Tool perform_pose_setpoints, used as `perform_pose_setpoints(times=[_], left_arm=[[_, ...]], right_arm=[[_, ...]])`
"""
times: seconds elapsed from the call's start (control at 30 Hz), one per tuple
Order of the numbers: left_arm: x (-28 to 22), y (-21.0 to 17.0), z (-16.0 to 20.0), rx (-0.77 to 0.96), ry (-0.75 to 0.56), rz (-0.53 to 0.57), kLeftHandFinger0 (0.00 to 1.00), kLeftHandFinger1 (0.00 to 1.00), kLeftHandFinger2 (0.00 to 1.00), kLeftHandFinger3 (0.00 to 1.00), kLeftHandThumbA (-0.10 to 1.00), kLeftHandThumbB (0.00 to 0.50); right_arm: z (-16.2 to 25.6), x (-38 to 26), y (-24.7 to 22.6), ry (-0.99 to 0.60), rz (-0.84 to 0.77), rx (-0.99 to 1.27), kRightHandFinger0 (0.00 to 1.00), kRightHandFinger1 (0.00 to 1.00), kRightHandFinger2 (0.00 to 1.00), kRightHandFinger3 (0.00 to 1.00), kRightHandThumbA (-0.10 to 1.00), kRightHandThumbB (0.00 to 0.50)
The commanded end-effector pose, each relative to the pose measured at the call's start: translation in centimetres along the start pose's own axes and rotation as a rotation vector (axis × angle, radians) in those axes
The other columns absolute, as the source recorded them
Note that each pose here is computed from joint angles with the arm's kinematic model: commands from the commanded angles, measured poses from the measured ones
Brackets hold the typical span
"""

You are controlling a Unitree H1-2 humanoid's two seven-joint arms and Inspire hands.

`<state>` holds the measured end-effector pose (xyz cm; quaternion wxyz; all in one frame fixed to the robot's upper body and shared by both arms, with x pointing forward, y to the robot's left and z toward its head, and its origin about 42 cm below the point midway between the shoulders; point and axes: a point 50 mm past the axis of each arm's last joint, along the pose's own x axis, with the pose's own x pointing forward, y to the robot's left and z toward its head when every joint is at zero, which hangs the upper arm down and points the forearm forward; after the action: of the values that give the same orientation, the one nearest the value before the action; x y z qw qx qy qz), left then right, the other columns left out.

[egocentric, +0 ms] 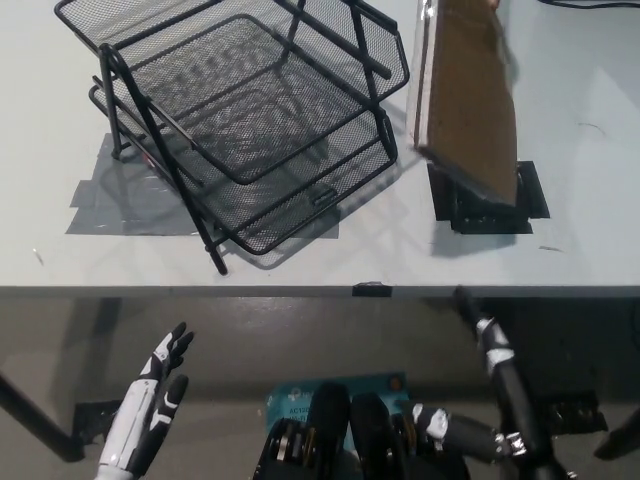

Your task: A person hands a notebook to the robot and the robot grabs it with its right hand and places it in the file tray kept in the centre of the desk infront of it.

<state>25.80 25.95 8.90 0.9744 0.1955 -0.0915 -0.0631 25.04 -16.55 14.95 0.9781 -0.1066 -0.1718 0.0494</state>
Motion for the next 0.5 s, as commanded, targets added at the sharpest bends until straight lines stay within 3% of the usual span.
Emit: perform_pose_setpoints(times=[0.0, 0.2, 0.47], left_arm=[[0.5, 0.6, 1.3, 0.021, -0.080, 0.013, 1.00, 1.00, 1.00, 1.00, 1.00, 0.421], [1.2, 0.7, 1.5, 0.016, -0.088, 0.016, 1.00, 1.00, 1.00, 1.00, 1.00, 0.435], [1.7, 0.9, 1.7, 0.032, -0.115, 0.005, 1.00, 1.00, 1.00, 1.00, 1.00, 0.414]], right_arm=[[4.3, 3.2, -1.7, -0.230, -0.190, -0.127, 1.00, 1.00, 1.00, 1.00, 1.00, 0.306], [5.7, 6.3, -2.6, -0.276, -0.248, -0.173, 1.00, 1.00, 1.00, 1.00, 1.00, 0.312], [6.1, 10.5, -3.3, -0.302, -0.334, -0.237, 1.00, 1.00, 1.00, 1.00, 1.00, 0.353]])
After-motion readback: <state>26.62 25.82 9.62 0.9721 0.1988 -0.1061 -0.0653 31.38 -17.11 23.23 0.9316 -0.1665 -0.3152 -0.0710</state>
